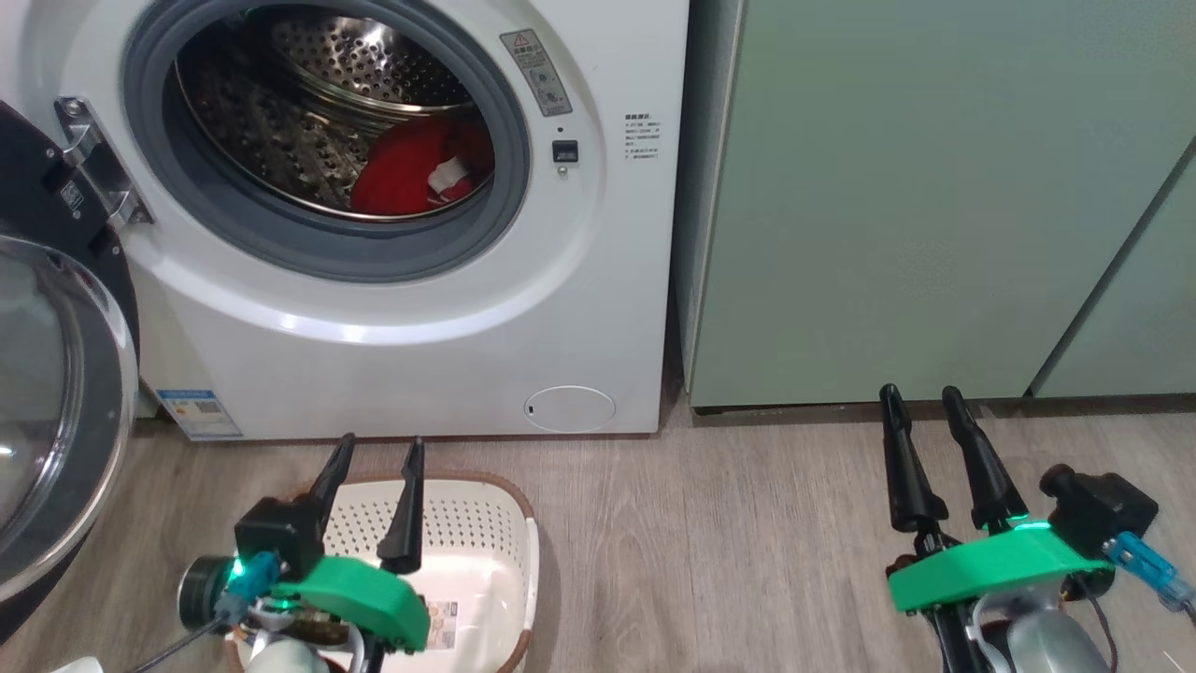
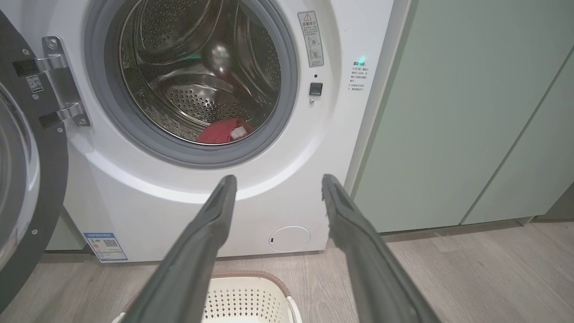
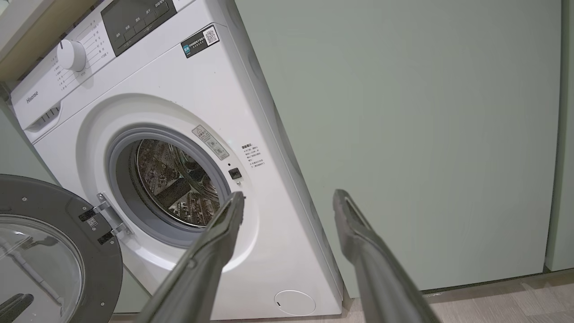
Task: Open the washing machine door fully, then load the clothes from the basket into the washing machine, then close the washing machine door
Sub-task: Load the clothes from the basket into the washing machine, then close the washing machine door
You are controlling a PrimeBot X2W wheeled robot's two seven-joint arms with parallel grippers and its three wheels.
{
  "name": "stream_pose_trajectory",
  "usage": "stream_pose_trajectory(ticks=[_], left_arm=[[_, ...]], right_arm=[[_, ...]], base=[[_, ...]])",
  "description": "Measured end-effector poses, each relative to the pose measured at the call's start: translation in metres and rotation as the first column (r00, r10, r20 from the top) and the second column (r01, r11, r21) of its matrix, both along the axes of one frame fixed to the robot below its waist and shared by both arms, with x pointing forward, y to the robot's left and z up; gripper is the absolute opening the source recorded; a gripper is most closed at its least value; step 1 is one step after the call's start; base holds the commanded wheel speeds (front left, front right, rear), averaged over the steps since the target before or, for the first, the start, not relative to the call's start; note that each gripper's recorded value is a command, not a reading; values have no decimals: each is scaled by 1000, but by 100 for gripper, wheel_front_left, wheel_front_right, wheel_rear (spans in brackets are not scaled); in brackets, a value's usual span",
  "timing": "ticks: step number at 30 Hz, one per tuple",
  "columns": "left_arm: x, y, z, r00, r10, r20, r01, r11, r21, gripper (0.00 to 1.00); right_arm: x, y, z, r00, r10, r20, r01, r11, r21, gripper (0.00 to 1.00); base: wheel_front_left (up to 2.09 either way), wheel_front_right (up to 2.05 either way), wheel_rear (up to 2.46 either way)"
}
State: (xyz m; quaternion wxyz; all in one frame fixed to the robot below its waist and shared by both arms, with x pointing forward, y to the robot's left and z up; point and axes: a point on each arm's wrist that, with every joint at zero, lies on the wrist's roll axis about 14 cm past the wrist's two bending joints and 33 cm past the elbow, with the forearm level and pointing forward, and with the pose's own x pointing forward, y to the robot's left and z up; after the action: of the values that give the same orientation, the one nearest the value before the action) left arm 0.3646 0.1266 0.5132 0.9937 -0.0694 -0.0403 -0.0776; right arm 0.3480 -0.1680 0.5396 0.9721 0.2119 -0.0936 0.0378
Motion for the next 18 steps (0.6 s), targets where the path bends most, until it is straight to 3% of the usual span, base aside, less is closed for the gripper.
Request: stream_pose_trajectory(ticks=[18], left_arm=[[6, -2, -15, 999, 4, -46, -4, 1000, -5, 100]], right_arm=[[5, 0, -11, 999, -2, -36, 2, 1000, 0, 100]], base=[[0, 0, 0]])
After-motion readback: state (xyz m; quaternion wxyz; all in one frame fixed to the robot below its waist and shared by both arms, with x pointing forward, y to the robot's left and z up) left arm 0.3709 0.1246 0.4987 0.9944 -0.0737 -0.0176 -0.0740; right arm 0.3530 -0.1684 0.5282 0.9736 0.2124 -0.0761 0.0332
